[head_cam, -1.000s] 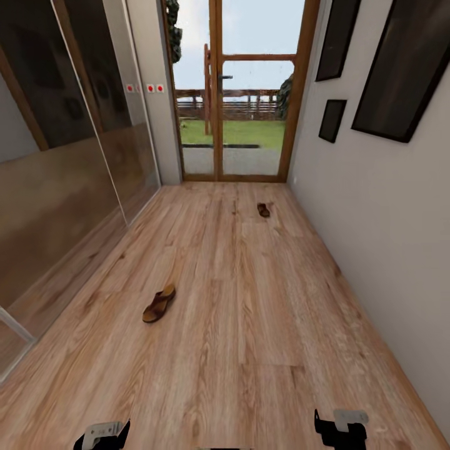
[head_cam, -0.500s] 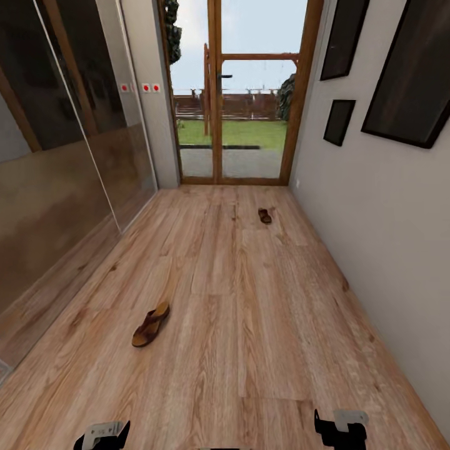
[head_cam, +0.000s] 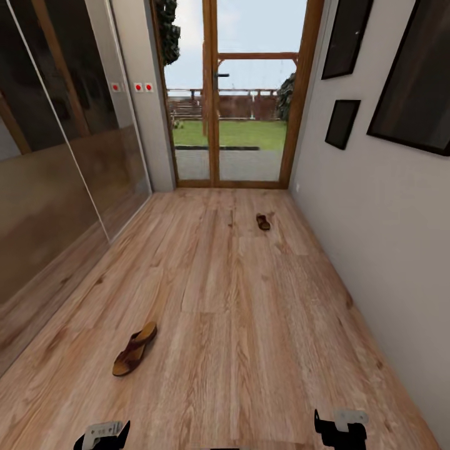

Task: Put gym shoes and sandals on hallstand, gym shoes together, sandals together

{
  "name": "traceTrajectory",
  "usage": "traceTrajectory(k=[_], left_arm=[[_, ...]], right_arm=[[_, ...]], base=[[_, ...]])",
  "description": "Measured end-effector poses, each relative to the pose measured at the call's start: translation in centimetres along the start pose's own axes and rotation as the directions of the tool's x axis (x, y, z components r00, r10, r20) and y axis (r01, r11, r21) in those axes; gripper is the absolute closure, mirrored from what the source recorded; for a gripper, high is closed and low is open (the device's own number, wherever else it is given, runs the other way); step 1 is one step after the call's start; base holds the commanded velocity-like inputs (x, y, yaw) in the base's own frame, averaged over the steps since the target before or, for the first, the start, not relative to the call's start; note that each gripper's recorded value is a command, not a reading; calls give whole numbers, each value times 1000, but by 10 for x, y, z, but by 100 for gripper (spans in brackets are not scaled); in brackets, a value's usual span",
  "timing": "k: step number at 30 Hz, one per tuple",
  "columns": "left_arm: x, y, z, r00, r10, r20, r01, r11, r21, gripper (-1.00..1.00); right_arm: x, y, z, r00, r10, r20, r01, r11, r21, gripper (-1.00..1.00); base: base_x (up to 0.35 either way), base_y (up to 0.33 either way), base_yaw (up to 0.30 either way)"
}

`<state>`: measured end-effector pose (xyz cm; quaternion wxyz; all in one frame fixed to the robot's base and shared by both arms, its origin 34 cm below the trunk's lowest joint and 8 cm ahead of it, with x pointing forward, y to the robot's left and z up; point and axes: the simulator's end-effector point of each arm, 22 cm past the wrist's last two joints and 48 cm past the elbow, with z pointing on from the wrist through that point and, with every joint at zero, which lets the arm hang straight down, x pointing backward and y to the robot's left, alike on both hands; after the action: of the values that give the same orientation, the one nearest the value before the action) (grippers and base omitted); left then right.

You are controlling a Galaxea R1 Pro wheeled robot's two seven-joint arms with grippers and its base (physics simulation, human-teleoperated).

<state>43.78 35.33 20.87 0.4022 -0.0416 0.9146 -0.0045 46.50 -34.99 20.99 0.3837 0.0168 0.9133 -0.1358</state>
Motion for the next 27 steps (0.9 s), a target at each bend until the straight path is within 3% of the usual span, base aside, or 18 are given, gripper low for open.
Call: traceTrajectory(k=[27], left_arm=[[0, -1, 0, 1000, 1, 0, -1, 1000, 1, -100]], right_arm=[[0, -2, 0, 1000, -1, 0, 1, 1000, 3, -100]], base=[[326, -120, 0]])
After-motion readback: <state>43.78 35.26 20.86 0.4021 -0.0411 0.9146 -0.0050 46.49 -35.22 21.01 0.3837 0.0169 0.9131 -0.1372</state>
